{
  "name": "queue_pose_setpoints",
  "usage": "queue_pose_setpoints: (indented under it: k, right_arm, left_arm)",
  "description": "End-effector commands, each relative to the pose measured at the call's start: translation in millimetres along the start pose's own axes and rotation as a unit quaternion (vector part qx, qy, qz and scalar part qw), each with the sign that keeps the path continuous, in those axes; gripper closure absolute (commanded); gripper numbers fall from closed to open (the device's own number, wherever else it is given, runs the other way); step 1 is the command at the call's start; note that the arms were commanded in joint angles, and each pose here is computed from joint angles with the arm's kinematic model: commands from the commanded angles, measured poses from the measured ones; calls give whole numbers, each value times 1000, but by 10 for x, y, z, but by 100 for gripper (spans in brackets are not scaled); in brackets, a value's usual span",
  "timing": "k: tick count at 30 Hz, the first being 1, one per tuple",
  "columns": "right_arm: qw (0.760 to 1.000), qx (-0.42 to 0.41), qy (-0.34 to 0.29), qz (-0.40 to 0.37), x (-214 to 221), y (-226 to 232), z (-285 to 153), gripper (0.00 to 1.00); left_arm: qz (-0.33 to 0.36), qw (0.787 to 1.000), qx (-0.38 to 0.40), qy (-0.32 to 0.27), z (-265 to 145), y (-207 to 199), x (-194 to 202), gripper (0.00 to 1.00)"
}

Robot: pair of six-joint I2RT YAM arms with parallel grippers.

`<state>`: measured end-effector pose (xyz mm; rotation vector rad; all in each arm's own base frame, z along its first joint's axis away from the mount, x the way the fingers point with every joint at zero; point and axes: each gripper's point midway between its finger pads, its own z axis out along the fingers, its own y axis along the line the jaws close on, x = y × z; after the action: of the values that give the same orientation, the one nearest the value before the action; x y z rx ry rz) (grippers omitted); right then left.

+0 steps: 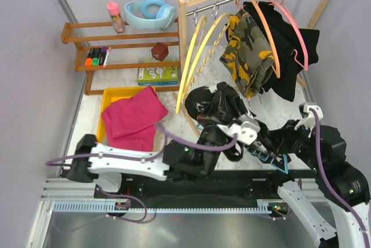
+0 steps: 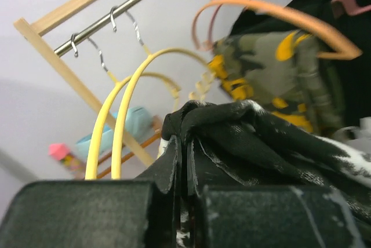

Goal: Remove the trousers from the hanger

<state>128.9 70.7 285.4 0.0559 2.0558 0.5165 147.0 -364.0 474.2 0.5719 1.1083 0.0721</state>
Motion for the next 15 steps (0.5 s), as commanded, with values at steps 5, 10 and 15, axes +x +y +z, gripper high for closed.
queue_pose_setpoints:
  k: [5,10,15]
  right_arm:
    - [994,52,-98,-12,-327,-180,-289,100]
    - [993,73,-98,-3,-242,-287,-287,100]
    - [996,61,-63,14,-21,-287,-108,100]
  left_arm:
    - [76,986,-141,53,185,672,356,98]
    - [-144,987,-61,32,179,816,206,98]
    - [-280,954,101,-35,33,727,-277,98]
